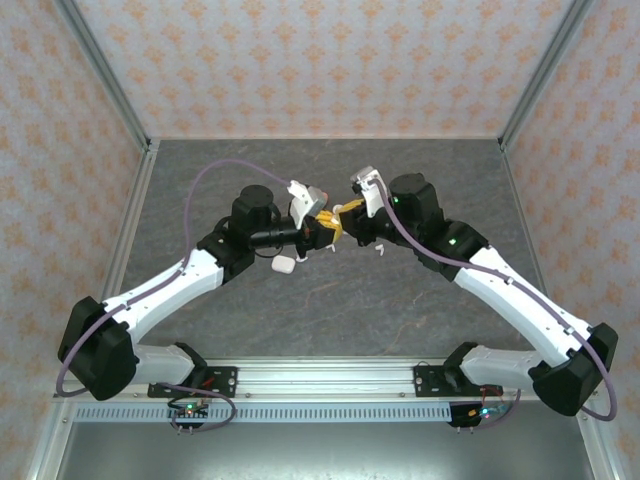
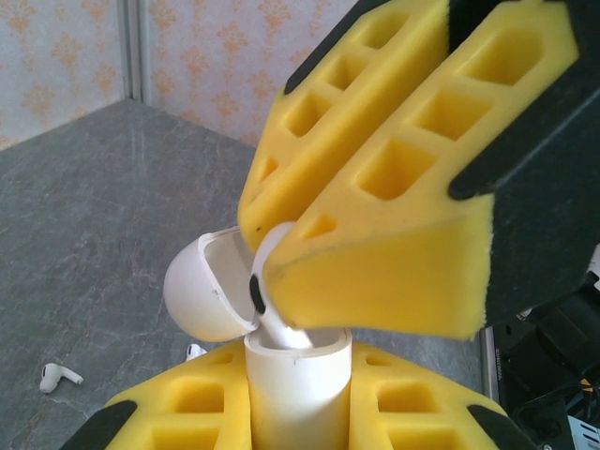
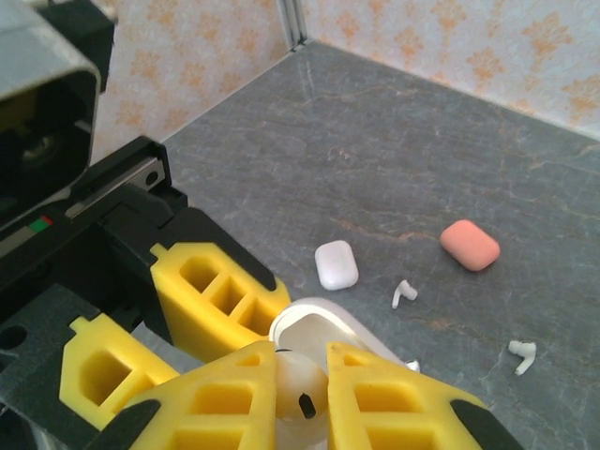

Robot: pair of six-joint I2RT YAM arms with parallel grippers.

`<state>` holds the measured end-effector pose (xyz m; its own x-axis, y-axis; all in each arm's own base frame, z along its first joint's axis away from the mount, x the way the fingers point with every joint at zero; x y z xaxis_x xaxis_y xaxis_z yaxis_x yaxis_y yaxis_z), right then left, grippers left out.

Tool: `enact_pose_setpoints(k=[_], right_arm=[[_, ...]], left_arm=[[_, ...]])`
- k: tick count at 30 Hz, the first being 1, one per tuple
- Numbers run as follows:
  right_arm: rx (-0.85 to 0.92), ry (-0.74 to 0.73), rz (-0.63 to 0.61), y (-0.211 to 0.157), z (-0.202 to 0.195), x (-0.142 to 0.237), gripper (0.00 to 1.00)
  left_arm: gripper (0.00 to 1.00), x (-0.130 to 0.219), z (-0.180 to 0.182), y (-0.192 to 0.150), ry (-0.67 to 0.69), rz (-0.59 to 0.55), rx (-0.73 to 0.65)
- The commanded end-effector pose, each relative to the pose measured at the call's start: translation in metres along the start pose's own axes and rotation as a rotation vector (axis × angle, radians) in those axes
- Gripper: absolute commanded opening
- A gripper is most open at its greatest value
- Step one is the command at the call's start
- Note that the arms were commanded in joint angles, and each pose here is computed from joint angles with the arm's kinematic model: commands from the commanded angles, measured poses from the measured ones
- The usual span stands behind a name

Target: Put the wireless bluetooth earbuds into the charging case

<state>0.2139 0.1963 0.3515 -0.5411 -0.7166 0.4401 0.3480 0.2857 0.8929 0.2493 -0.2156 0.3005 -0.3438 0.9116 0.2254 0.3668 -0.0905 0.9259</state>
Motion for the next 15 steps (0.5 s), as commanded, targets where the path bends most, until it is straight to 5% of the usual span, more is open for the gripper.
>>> enact_pose_setpoints(k=[1, 15], right_arm=[[0.019, 0.090, 0.000, 0.008, 0.009, 0.005, 0.16], [-0.054, 0.127, -0.022, 0.031, 0.006, 0.014, 0.32]], left_arm=[[0.00, 0.006, -0.010, 0.022, -0.024, -0.075, -0.058], [0.00, 0.013, -0.016, 0.025, -0.020, -0.093, -0.073]])
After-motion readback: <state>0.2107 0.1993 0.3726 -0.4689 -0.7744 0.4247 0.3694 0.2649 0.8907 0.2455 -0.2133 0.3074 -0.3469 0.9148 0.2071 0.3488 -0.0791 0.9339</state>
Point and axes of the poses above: each hand's point on the last joint's axis, 136 mm out from that joint toward the fingers, its own x axis back along the fingers, its own z axis along the line the jaws close on, y = z × x, the point moved 10 cm from there along x, back along the fingers, and after that the axes turned 5 degrees about x, right-handed, at the moved point
